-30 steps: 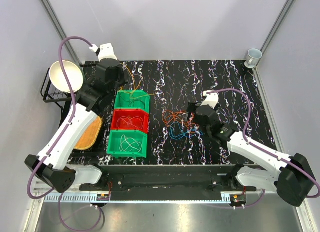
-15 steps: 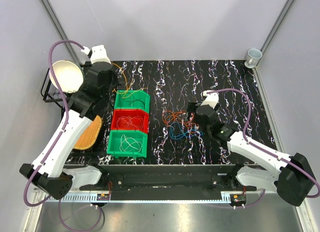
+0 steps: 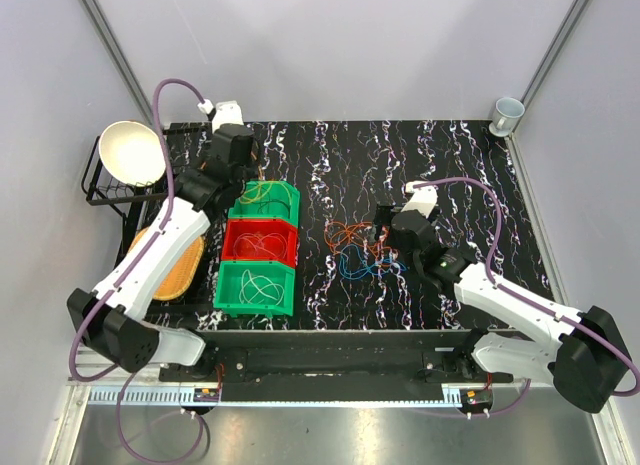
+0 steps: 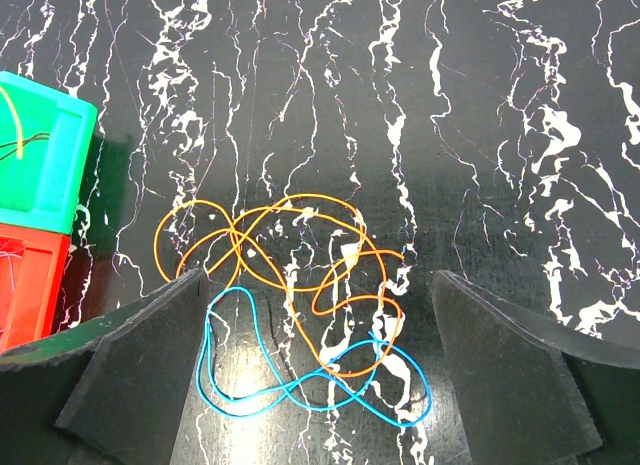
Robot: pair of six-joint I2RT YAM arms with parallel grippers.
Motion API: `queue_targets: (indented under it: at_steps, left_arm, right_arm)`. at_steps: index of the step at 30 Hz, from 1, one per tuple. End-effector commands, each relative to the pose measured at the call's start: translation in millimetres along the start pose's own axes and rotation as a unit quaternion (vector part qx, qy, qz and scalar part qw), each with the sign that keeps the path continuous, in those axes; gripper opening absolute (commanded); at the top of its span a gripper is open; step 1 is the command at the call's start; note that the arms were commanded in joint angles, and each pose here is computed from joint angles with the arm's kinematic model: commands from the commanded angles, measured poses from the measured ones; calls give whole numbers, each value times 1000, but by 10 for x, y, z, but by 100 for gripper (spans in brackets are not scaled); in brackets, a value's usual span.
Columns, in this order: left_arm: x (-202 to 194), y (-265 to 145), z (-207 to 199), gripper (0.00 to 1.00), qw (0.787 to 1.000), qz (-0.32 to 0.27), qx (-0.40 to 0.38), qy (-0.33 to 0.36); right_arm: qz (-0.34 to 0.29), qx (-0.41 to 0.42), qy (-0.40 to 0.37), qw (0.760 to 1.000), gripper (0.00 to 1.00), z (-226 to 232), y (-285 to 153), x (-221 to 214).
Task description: Untangle the cables
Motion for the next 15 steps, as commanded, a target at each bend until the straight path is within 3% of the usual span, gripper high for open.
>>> queue_targets:
  at_steps: [1,15]
  left_arm:
    - [-26,138,-41,0,1000,-4,2,-13]
    - [-358,751,-193,0,998,54,14,-9]
  right_arm:
    - [-23,3,18,1000,98,45,12,136]
    - [-22,3,18,1000,98,47,17,129]
Point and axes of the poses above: each gripper's point midway between its finger pads, its own y axis out along the fingers, its own z axis along the line the jaws close on, x = y × z, the point moved 8 cm from there along -y, back along the fingers, and after that the axes turned 1 degree about y, right-handed, at the moved point
